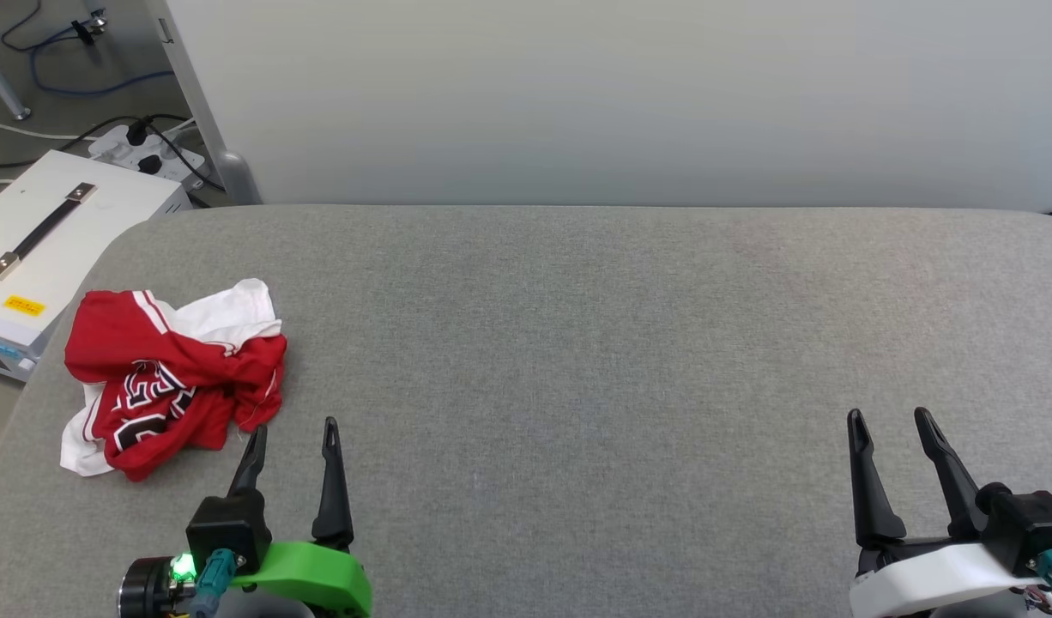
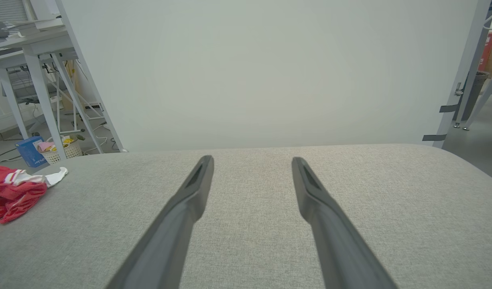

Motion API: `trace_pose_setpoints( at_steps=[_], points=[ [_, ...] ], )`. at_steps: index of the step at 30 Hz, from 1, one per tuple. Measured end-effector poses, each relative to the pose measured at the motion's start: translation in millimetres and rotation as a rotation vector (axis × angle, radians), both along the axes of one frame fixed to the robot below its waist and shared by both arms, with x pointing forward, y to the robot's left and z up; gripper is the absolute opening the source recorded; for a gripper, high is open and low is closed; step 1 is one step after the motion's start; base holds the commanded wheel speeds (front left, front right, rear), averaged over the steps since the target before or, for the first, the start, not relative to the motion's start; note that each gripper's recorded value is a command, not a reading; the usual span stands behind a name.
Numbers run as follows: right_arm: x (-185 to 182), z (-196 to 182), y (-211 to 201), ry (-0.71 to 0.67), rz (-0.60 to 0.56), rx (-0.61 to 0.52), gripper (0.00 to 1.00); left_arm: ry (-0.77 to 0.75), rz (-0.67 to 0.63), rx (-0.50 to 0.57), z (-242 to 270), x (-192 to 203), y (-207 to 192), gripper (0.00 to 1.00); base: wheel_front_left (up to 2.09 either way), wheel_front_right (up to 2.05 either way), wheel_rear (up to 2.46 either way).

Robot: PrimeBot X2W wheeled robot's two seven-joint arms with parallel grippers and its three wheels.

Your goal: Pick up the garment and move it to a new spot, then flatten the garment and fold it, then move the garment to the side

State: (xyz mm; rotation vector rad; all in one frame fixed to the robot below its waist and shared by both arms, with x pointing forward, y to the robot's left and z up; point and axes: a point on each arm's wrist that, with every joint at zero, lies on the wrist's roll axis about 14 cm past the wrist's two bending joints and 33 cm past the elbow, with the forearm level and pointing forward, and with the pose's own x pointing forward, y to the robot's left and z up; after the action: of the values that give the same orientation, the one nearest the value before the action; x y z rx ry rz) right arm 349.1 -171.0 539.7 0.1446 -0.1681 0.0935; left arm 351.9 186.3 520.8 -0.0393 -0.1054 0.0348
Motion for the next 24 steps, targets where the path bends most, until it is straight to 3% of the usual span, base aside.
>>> trace_pose_setpoints(
  at_steps=[11, 24],
  points=[
    [5.2, -5.5, 15.4, 0.006, 0.048, 0.026, 1.00, 0.007, 0.071, -0.007, -7.2, -11.2, 21.9, 1.00, 0.00, 0.00, 0.00],
    [24.5, -12.1, 74.1, 0.023, 0.224, 0.020, 1.00, 0.032, 0.268, -0.028, -17.4, -46.3, 79.1, 1.00, 0.00, 0.00, 0.00]
  ],
)
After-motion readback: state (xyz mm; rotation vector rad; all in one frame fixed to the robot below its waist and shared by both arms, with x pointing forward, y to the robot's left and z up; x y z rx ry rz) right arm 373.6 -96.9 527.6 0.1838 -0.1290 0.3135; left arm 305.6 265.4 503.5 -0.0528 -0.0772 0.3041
